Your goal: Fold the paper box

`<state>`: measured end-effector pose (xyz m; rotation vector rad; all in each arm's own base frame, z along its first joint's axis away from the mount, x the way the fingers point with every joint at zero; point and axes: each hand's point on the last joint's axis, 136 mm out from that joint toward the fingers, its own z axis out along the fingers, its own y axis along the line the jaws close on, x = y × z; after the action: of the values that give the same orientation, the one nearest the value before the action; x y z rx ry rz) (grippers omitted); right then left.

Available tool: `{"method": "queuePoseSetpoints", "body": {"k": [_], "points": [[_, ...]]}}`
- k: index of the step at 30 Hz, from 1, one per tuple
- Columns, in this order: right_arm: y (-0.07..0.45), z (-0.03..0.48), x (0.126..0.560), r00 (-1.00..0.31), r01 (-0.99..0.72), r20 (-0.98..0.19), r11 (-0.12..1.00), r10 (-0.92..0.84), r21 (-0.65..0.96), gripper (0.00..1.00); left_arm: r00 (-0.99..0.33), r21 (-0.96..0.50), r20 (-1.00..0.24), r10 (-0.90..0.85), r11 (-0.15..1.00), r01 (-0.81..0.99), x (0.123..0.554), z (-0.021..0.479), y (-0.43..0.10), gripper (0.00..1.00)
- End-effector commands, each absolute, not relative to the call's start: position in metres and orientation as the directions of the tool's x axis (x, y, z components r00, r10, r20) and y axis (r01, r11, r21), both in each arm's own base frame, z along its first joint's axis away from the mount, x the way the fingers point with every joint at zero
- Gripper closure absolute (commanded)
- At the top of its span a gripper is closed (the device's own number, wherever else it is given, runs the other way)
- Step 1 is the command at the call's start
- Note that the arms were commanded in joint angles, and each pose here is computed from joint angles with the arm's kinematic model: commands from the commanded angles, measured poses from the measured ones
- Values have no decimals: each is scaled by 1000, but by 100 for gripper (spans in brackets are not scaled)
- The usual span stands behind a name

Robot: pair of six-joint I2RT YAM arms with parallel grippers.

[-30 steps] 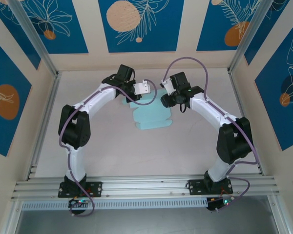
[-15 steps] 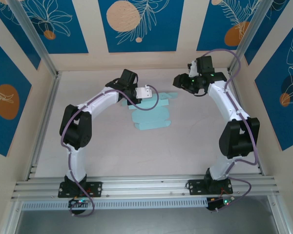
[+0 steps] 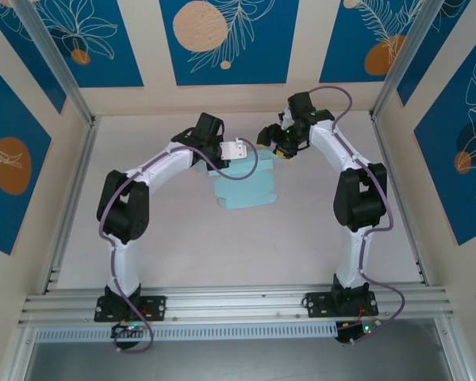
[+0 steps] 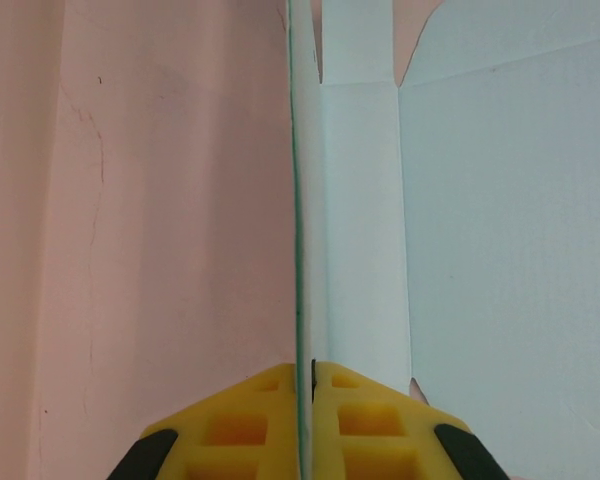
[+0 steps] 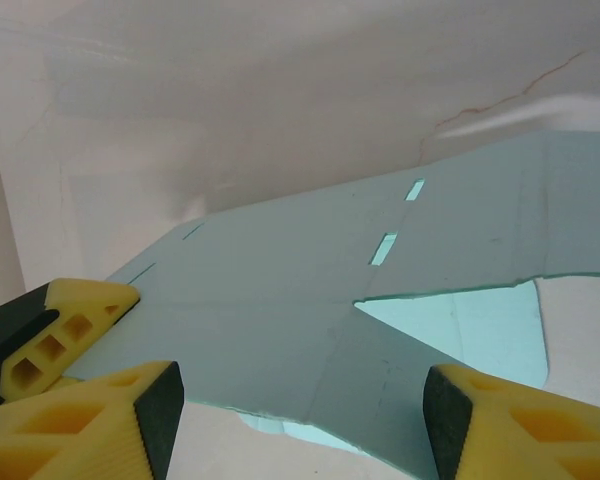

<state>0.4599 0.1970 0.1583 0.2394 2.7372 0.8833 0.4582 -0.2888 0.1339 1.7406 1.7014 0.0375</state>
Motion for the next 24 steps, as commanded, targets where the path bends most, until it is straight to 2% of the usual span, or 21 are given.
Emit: {"method": "queuePoseSetpoints", "body": {"k": [1,8,16,24], "points": [[208,166,453,-963,100,-131,759,237,643,31,117,468,-414,903,101,878,457,120,-288,100],[217,158,449,-958,161,-59,697,281,699,29,97,464,-427,899,126,877,458,120,-289,99],[221,147,454,-953,192,-32,684,301,704,36,105,454,-437,893,118,883,453,121,-292,96],[228,152,463,-954,184,-32,668,297,721,32,118,457,-436,892,107,883,450,122,-294,94]]}}
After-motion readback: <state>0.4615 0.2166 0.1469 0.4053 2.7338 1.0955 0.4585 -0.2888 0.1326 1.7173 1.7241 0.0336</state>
